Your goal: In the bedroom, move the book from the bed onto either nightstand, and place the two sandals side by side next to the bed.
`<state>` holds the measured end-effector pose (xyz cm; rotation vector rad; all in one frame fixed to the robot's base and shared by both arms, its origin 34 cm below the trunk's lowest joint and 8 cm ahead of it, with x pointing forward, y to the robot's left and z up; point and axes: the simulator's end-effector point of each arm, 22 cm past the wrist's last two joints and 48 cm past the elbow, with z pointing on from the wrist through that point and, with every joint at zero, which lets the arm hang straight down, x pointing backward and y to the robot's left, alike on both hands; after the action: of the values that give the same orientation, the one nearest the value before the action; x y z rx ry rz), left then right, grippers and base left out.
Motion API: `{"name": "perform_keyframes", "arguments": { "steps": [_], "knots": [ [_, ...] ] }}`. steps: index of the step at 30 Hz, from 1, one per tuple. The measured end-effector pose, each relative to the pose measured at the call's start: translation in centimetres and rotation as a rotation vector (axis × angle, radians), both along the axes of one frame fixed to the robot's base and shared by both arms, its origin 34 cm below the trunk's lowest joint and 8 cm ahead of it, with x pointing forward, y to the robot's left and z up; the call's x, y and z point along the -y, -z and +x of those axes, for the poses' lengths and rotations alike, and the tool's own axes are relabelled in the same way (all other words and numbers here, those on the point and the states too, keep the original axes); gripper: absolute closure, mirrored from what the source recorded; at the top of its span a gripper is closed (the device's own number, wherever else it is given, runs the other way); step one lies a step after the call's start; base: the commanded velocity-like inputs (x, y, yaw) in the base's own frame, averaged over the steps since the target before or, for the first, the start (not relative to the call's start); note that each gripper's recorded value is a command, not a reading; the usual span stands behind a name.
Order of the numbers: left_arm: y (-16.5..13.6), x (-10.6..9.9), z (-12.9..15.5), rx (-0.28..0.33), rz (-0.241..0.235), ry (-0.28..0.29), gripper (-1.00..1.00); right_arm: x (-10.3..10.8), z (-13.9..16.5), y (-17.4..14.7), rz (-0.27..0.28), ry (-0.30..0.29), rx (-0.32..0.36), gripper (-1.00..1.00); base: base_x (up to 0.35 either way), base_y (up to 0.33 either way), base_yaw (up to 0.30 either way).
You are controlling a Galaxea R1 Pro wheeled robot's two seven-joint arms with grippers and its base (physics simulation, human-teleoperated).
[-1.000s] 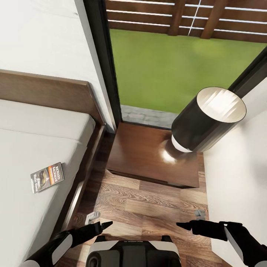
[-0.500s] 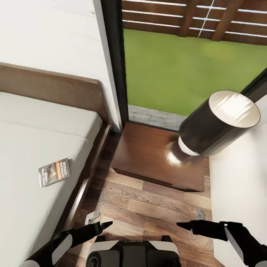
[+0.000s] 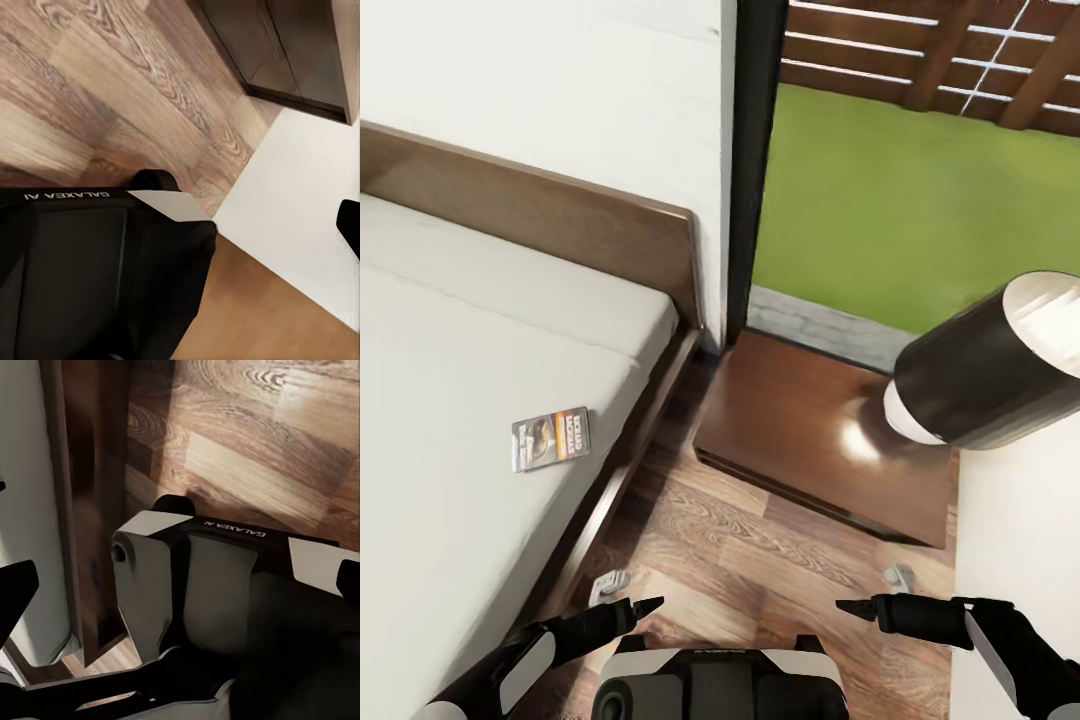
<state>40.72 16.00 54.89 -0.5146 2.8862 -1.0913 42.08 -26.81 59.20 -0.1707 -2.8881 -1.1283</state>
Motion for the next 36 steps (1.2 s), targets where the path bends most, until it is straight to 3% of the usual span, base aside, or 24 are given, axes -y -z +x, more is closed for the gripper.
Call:
{"name": "perform_keyframes", "arguments": {
  "steps": [36],
  "knots": [
    [-0.07,0.56,-0.06,-0.001,-0.008,0.001,-1.0,0.09,0.05,0.0,-0.001,0.001,0.002,-1.0,0.0,0.0,0.293]
  ]
}}
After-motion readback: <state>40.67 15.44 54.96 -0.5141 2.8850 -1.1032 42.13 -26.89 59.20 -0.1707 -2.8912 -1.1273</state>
